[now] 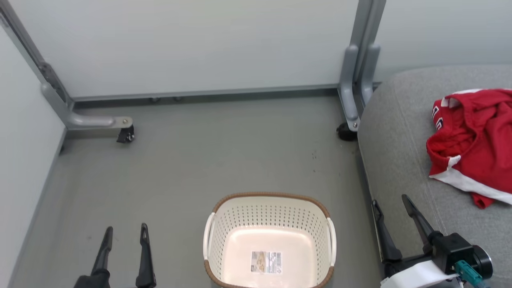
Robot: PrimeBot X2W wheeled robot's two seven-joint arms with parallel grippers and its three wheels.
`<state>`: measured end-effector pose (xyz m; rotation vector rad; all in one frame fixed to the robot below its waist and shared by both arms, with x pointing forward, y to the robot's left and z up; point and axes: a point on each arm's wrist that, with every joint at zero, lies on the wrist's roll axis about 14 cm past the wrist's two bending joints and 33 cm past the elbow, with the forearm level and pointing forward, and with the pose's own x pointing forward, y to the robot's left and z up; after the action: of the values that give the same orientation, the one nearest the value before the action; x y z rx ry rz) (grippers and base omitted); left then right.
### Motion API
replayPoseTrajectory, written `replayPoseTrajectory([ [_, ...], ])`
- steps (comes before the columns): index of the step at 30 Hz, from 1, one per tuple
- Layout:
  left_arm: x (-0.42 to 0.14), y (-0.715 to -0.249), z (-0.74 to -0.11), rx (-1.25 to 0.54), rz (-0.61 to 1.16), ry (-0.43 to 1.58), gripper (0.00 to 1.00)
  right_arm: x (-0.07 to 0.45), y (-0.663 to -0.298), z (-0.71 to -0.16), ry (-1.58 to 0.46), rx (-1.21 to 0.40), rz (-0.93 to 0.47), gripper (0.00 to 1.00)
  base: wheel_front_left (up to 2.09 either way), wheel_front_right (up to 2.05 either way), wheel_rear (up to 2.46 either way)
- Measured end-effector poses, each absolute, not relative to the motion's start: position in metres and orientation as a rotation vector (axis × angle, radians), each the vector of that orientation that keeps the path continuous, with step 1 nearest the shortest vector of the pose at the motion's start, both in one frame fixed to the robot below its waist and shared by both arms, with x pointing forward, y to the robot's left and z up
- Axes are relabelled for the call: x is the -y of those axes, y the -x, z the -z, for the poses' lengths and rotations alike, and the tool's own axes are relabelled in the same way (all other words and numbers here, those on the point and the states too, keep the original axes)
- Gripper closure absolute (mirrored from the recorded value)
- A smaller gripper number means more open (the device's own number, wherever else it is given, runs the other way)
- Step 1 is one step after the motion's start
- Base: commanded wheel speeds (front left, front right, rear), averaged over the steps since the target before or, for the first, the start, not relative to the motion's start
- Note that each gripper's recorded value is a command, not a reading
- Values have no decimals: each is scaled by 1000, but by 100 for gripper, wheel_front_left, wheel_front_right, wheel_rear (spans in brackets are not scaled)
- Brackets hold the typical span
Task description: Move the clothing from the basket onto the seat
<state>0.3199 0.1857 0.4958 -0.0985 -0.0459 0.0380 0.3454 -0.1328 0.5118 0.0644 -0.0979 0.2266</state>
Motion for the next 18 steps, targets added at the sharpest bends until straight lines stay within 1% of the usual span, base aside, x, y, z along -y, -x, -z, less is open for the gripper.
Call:
replayPoseTrajectory([
  [5, -189, -307, -501, 71, -46, 94, 0, 127, -337, -520, -67, 124, -239, 0, 0, 0, 0],
  [18, -179, -309, -508, 98, 11, 83, 0, 136, -331, -523, -70, 137, -209, 0, 0, 0, 0],
])
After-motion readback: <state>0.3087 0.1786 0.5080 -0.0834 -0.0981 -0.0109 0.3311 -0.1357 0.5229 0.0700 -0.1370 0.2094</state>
